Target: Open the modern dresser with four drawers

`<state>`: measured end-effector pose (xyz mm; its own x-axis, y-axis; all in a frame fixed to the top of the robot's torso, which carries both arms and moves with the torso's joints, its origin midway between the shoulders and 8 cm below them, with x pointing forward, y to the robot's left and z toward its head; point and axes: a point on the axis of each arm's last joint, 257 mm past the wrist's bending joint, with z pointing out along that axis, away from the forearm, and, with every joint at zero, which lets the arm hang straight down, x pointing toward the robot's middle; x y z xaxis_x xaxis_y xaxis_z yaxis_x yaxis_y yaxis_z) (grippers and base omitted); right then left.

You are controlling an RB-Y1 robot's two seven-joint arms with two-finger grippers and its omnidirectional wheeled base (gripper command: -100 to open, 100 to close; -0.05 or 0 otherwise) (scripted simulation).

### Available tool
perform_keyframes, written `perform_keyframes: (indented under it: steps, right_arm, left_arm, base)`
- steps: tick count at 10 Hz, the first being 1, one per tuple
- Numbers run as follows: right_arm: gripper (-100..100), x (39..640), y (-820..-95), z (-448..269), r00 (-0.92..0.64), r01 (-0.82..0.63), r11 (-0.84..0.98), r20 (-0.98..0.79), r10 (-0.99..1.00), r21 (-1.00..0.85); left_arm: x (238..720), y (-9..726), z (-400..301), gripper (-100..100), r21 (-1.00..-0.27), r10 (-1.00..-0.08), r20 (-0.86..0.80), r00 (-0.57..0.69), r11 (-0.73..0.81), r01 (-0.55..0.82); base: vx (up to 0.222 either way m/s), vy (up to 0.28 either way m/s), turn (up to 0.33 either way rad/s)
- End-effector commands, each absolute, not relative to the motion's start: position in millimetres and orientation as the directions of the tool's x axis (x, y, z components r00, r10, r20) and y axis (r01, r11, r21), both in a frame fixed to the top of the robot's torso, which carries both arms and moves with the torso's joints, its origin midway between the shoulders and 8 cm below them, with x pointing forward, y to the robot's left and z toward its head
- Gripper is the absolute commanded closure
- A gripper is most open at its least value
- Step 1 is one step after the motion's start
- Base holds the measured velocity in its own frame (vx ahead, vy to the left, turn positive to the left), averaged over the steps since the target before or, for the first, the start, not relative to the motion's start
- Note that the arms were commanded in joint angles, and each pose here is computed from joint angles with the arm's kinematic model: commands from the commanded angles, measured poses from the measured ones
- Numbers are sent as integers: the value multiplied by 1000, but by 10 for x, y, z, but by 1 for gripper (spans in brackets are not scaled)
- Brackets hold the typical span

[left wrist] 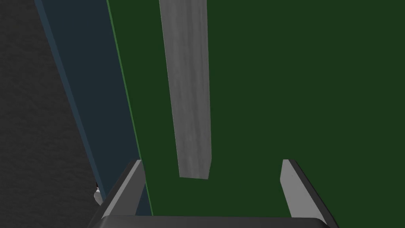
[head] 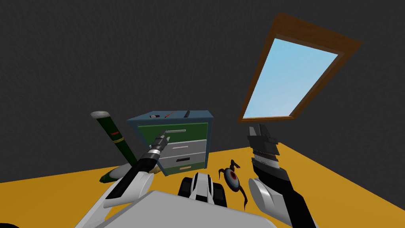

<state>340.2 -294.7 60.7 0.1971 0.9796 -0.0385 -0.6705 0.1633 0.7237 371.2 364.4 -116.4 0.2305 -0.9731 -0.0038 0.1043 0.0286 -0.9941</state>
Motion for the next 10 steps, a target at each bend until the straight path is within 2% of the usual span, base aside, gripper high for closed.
perform_keyframes:
  steps: [1,6,7,10]
  right_arm:
    - [0,3402,-2947,607,197,-671,163,-38,980,724]
    - [0,3403,-2946,608,197,-671,163,-38,980,724]
    - [0,3403,-2947,608,197,-671,163,-38,980,724]
    - [0,3402,-2948,607,197,-670,164,-39,980,724]
  left_arm:
    - [3691,3628,-1141,100,-994,-974,-4,227,29,106]
    - [3647,3597,-1095,100,-994,-975,-5,221,30,110]
    - [3628,3608,-1078,-100,-994,-974,-4,225,28,102]
    - [3604,3625,-1064,-100,-996,-973,-2,230,24,90]
  base:
    - [-87,-31,29]
    - [-150,-41,16]
    - [73,13,-21]
    - [162,35,-13]
